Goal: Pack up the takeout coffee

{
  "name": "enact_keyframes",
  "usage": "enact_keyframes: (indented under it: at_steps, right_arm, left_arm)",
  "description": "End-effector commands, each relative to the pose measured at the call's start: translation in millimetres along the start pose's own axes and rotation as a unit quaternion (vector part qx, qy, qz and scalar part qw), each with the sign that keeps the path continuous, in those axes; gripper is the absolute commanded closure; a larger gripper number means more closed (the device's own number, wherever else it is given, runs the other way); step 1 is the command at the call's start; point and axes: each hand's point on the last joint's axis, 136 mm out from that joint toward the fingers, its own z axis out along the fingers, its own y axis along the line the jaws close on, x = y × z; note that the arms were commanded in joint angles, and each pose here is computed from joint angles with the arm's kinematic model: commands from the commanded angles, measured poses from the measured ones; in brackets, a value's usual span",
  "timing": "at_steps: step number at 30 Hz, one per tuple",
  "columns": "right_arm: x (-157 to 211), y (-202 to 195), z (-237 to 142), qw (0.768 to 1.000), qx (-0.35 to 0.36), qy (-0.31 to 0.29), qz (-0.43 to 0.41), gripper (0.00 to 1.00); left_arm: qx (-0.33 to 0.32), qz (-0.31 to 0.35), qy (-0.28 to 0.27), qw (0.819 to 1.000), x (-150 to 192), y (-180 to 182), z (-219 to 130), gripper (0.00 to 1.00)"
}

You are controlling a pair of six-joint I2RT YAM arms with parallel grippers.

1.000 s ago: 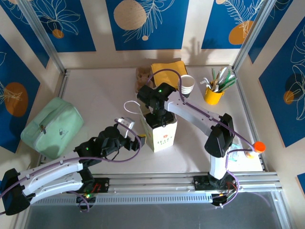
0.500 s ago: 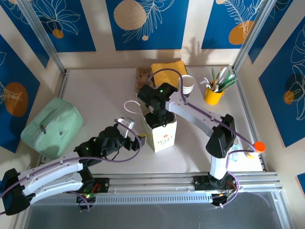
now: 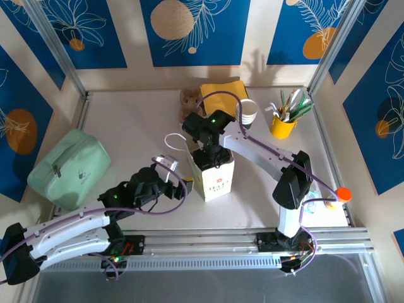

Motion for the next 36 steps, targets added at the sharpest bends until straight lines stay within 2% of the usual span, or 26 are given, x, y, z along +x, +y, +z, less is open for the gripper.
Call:
enact_keyframes:
  at_steps: [1, 25, 36]
  right_arm:
    - [6.3, 2.3, -5.5, 1.0, -0.012, -0.001, 0.003, 0.37]
    - [1.0, 2.9, -7.5, 1.0, -0.016, -0.009, 0.008, 0.37]
    - [1.4, 0.5, 3.2, 1.0, -0.011, 0.001, 0.011, 0.37]
  left_arm:
    - [-0.002, 0.003, -0.009, 1.0, -7.1, -1.6, -1.5, 0.03]
    - [-0.007, 0.0, -0.007, 1.0, -5.3, -0.2, 0.6, 0.03]
    - [-0.009, 0.001, -0.007, 1.0, -5.1, 0.9, 0.3, 0.03]
